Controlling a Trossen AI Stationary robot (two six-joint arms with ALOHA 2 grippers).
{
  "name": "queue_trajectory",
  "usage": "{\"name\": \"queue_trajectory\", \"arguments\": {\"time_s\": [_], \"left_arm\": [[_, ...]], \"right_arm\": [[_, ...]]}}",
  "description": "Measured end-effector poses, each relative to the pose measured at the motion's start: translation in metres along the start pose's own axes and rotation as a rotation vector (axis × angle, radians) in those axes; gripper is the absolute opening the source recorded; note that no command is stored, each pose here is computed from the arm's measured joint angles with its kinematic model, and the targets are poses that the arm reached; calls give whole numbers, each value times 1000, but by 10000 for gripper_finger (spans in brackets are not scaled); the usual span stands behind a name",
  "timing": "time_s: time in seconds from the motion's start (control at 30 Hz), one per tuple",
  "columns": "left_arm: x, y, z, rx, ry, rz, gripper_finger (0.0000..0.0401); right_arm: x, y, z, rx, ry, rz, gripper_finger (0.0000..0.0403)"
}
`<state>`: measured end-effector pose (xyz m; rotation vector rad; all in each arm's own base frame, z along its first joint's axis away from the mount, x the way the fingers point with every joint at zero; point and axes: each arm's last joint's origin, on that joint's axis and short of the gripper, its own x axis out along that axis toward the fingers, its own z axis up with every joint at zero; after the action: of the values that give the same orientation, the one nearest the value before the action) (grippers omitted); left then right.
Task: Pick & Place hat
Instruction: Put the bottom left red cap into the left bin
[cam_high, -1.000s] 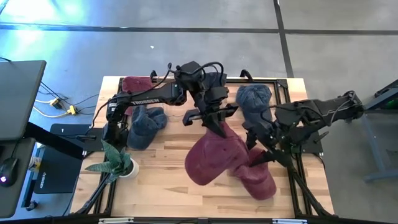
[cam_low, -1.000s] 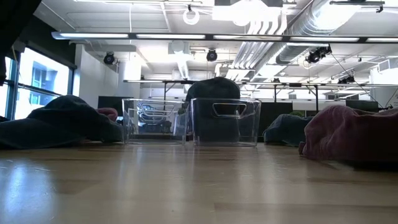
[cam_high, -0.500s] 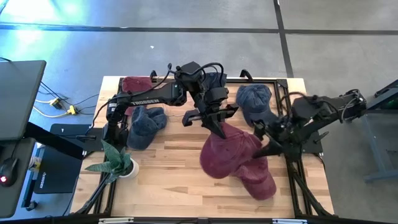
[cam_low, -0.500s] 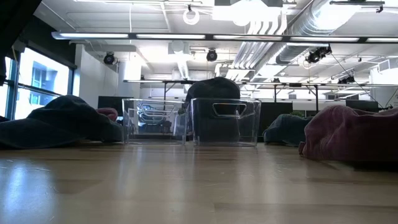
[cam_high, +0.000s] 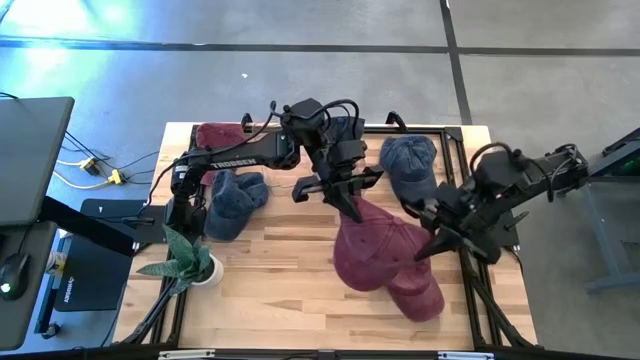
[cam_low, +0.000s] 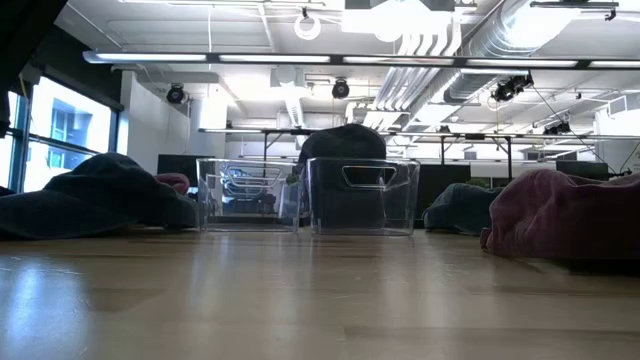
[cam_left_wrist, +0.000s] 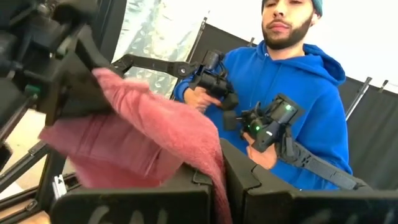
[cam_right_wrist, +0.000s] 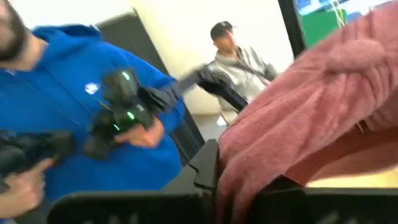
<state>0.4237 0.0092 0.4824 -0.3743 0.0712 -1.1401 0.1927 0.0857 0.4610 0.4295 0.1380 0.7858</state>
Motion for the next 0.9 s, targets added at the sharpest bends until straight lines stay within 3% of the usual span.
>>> {"name": "queue_trajectory", "arguments": {"time_s": [0.27, 0.4, 0.57, 0.67, 0.77, 0.9], "left_arm": [[0, 2, 2, -47, -63, 71, 21], [0, 2, 2, -140, -61, 63, 84], [5, 7, -4, -170, -46, 48, 174], [11, 10, -9, -216, -29, 39, 207], [18, 4, -10, -229, 3, -4, 211], [24, 0, -14, -235, 61, -70, 180]], "right_arm": [[0, -3, 1, -2, -8, -17, 9], [0, -4, 1, -21, -12, -38, 4], [-1, -5, -1, -10, 7, -61, 5], [0, -6, -3, -8, 18, -67, 4], [-1, -5, -2, -2, 16, -64, 7], [-5, 1, -2, 1, 18, -30, 3]]}}
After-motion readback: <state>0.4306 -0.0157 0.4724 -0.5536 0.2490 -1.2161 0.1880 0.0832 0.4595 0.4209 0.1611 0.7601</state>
